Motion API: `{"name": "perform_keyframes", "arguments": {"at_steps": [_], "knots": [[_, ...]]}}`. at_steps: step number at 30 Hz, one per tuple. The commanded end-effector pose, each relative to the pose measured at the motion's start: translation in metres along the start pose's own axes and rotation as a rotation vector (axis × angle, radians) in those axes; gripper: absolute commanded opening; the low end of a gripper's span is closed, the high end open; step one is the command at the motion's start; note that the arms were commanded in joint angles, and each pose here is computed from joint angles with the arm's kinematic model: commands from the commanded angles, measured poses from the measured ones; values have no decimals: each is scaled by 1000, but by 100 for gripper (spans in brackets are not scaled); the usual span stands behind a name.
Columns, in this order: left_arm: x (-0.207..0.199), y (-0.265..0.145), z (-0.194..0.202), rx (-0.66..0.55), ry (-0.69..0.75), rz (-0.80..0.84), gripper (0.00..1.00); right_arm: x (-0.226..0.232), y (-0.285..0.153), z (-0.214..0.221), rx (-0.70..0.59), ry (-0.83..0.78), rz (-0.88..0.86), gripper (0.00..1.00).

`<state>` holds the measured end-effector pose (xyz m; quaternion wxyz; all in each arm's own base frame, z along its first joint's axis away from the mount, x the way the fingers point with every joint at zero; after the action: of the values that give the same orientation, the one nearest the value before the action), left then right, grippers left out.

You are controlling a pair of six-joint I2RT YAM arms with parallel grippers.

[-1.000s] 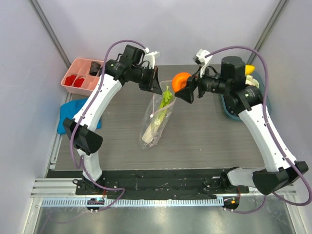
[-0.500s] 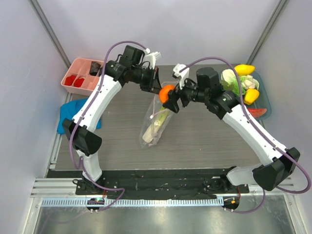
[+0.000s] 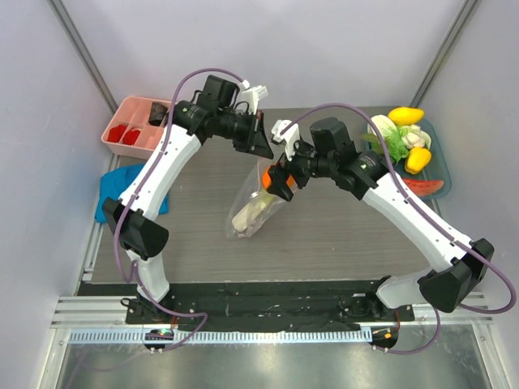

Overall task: Place the food in the zip-top bag and seal the zipper
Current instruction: Place the fake fruit in the zipper food storage bag, then pick up the fake fruit from the bin.

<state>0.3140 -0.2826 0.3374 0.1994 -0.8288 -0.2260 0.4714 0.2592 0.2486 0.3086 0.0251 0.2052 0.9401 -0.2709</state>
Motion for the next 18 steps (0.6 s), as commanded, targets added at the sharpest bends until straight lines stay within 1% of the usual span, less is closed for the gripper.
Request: {"name": "perform_keyframes", "arguments": {"at_steps": [1, 4, 7, 8, 9, 10, 11, 12, 14, 15, 17, 18], "knots": [[-26, -22, -7, -69, 60, 73, 0, -8, -28, -33, -77, -38, 82, 100], [-27, -23, -7, -72, 71, 74, 0, -23, -42, -40, -95, -32, 157, 100], [-26, -23, -6, -68, 71, 74, 0, -52, -62, -44, -136, 35, 213, 100], [-26, -24, -6, -67, 69, 76, 0, -58, -63, -42, -144, 84, 200, 100], [-27, -24, -6, -68, 71, 80, 0, -80, -75, -32, -138, 133, 251, 100], [-26, -24, -7, -69, 70, 79, 0, -91, -82, -31, -140, 158, 269, 100], [-27, -25, -7, -72, 75, 80, 0, -100, -84, -20, -114, 203, 278, 100], [-27, -25, -8, -77, 74, 78, 0, -121, -99, -4, -107, 271, 326, 100], [-26, -25, -9, -82, 73, 70, 0, -140, -113, 19, -76, 349, 374, 100], [-24, -24, -9, -81, 71, 66, 0, -161, -122, 43, -28, 391, 432, 100], [-24, -22, -10, -79, 69, 67, 0, -180, -137, 73, 37, 458, 485, 99], [-22, -21, -10, -76, 68, 64, 0, -200, -147, 102, 87, 509, 522, 98]]}}
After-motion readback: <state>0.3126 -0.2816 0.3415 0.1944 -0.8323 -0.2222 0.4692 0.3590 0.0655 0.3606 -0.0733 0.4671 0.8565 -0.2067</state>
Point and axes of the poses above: each gripper's point midway between its finger pads, its own y axis out along the fingers, its own x axis along the line the jaws close on, z = x × y, the point moved 4 cm from there along -y, back along the fingers, and after that the axes turned 9 degrees about -y, right-handed, at the moved point
